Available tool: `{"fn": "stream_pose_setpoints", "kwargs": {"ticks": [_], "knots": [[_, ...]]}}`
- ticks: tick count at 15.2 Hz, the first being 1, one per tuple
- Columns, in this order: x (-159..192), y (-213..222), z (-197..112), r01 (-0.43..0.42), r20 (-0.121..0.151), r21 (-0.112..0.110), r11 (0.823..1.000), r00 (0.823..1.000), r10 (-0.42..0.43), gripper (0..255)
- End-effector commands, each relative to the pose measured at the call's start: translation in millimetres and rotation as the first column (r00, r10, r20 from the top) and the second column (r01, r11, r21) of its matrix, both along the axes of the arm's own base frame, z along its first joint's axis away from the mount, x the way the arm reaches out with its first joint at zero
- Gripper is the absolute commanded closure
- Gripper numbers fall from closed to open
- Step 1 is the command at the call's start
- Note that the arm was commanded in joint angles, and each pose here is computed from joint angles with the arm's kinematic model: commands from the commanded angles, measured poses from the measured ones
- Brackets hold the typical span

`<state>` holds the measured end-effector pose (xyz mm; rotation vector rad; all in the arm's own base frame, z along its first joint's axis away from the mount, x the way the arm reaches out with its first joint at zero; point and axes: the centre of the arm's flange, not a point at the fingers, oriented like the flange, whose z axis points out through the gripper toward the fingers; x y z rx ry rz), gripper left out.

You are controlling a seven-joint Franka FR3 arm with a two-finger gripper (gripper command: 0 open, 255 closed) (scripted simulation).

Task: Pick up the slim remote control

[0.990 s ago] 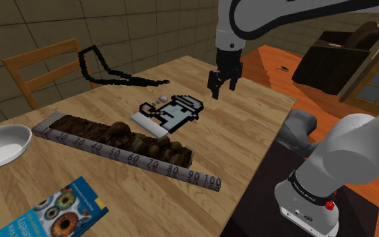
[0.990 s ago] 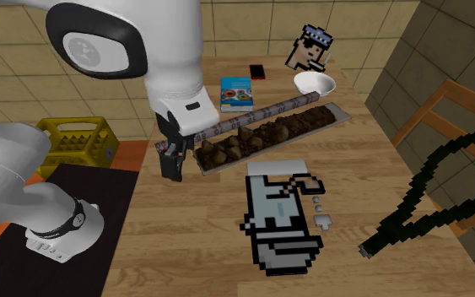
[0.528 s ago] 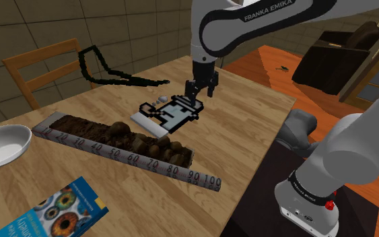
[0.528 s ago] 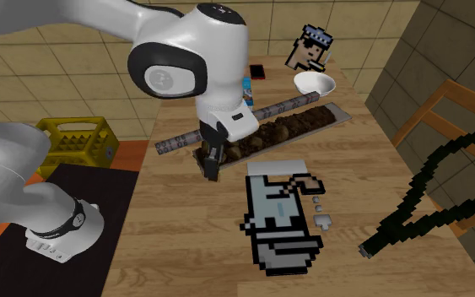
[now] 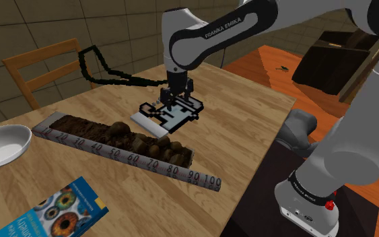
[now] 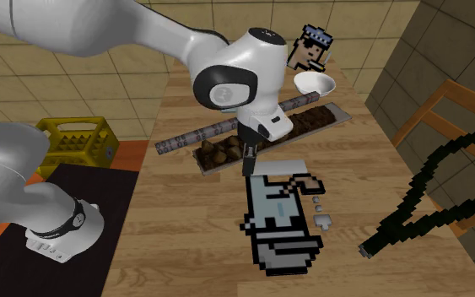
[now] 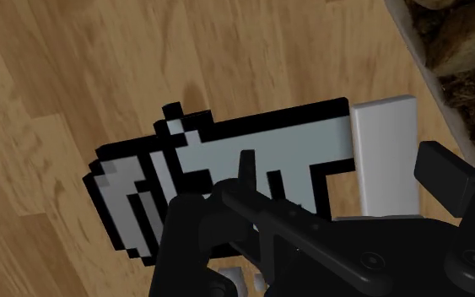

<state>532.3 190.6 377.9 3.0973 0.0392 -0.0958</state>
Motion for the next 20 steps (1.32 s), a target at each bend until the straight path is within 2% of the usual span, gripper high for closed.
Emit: {"fn": "stream_pose_setpoints", "kwargs": {"ticks": [1,12,20], "knots": [[19.6,15.2,-12.0,-0.005,0.006,0.002,1.000,1.000,0.005,0],[116.6,92.9,-78.9,-0.039,0.037,0.008,0.999,0.999,0.038,0],[120.3,96.0,-121.4,-0.040,0.039,0.008,0.999,0.998,0.040,0]]}}
